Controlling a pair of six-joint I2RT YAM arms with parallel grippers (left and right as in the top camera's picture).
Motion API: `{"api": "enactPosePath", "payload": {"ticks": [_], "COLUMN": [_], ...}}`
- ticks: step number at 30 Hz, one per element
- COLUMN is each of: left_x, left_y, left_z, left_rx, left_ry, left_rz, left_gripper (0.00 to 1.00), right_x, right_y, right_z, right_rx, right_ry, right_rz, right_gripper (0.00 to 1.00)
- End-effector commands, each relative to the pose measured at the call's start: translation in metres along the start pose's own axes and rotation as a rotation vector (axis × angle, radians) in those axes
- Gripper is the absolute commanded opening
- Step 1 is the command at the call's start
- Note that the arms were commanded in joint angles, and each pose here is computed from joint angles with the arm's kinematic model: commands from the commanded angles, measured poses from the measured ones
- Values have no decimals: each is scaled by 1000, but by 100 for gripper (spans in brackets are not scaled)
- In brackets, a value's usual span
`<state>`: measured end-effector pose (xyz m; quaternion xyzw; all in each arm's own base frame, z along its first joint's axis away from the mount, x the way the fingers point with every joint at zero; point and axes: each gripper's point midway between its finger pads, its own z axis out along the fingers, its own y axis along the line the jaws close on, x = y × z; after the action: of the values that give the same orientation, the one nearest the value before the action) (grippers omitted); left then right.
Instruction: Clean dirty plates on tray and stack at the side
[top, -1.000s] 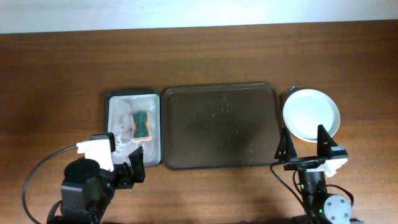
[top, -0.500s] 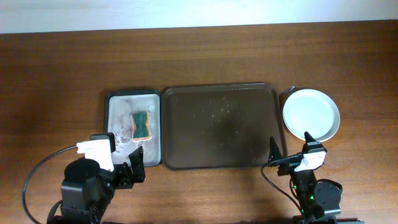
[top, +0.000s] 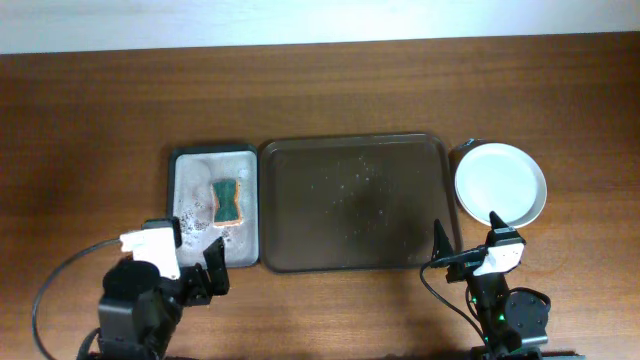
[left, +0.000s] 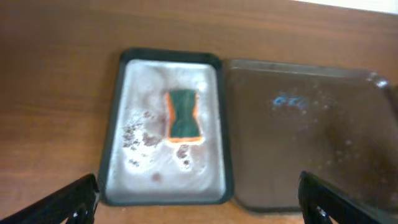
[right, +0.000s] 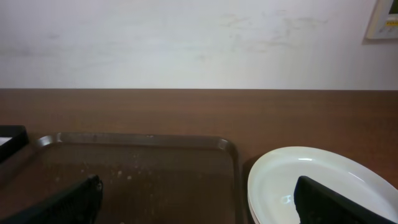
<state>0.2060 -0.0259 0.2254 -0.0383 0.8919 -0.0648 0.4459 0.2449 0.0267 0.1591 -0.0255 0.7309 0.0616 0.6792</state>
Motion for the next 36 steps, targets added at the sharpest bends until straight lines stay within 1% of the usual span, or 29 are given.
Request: {"api": "enactPosePath", "payload": {"ticks": [1,4,6,9,11,12,13,15,16,36], "left_x": [11,14,6,-12,-16,-12,-1,29,29,30], "left_y": [18,23,17,14,14,14,18,24,19,19], "left_z": [13,35,41,34,35,39,49,72,71,72], "left_rx": [-54,-28,24,15,1,-11,-27,-34,-10,-10], "left_ry": [-114,-323,-481,-722,-804,-777,-719,-560,-563,-559], "left_rz": [-3,-26,33,144,199,230,238,244,251,251], "left_gripper": [99,99,99,99,99,99,99,99,99,100], "right_x": [2,2,2,2,2,2,2,2,2,2], "right_y": [1,1,1,1,1,1,1,1,1,1], "right_z": [0,0,0,0,0,0,0,0,0,0], "right_rx": [-11,-11,-11,-11,-11,-11,-11,-11,-11,-11], "right_ry": [1,1,1,1,1,1,1,1,1,1], "right_rz": [-3,-3,-3,-3,-3,-3,-3,-3,-3,-3], "right_gripper": [99,99,99,99,99,99,99,99,99,99]}}
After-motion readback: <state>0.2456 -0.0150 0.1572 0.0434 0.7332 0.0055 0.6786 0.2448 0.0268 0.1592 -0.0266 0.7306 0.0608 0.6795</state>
